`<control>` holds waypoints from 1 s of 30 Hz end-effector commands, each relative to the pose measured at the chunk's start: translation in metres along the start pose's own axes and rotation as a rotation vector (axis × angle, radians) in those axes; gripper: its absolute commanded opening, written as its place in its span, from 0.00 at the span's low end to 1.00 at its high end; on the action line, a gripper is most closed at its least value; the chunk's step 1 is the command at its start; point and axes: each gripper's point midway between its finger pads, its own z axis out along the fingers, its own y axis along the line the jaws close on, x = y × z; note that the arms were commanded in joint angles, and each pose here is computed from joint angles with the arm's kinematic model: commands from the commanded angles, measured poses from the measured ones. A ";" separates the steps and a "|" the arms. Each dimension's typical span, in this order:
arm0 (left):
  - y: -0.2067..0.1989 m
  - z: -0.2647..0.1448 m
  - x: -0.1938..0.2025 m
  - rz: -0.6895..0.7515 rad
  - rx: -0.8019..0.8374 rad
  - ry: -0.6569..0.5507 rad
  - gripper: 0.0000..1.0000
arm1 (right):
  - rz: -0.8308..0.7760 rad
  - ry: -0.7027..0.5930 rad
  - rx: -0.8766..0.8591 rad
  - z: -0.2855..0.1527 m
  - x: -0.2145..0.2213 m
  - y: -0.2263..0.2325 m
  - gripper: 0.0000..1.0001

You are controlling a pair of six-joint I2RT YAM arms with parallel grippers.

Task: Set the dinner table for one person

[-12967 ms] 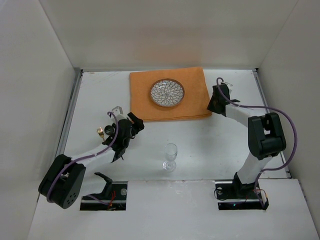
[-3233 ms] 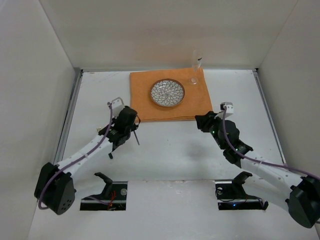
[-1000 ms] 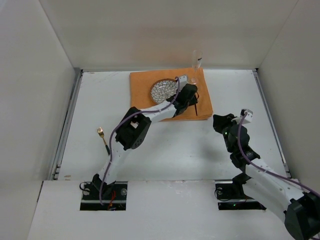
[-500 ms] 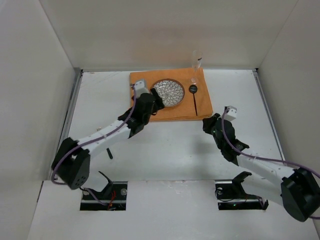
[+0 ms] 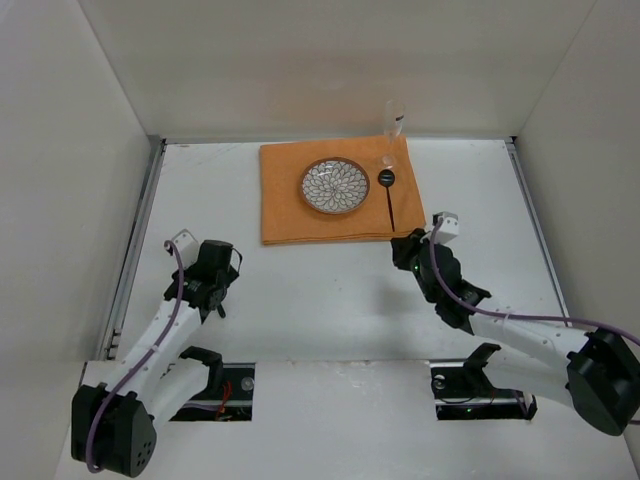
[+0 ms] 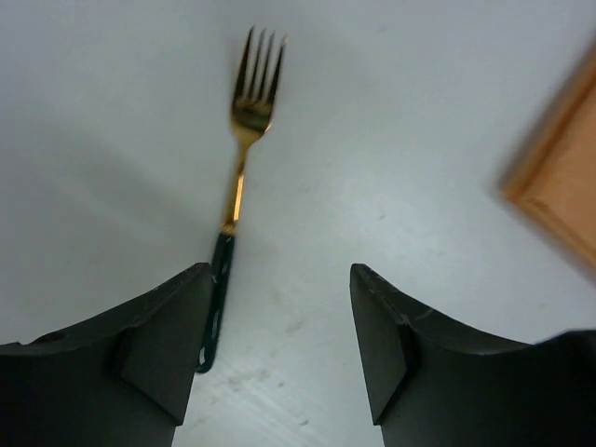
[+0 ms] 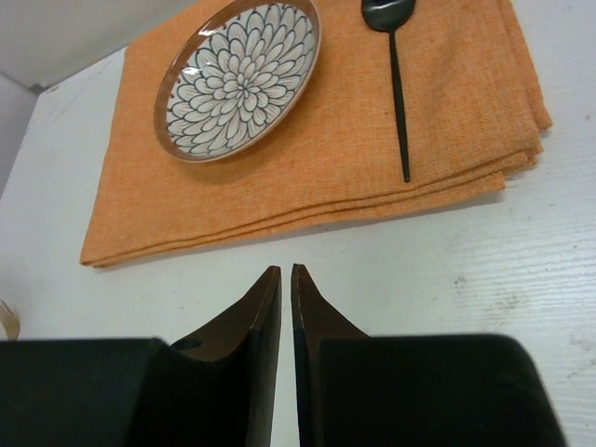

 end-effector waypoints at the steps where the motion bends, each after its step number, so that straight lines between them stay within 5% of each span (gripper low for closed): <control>1: 0.033 -0.007 0.032 0.013 -0.095 0.125 0.56 | 0.021 -0.069 -0.066 -0.001 -0.024 0.025 0.15; 8: 0.048 -0.003 0.042 0.004 -0.155 0.144 0.43 | 0.002 -0.036 -0.054 0.003 -0.017 0.019 0.15; 30: 0.051 0.022 0.080 -0.067 -0.176 0.263 0.30 | -0.007 -0.073 -0.057 -0.003 -0.030 0.009 0.25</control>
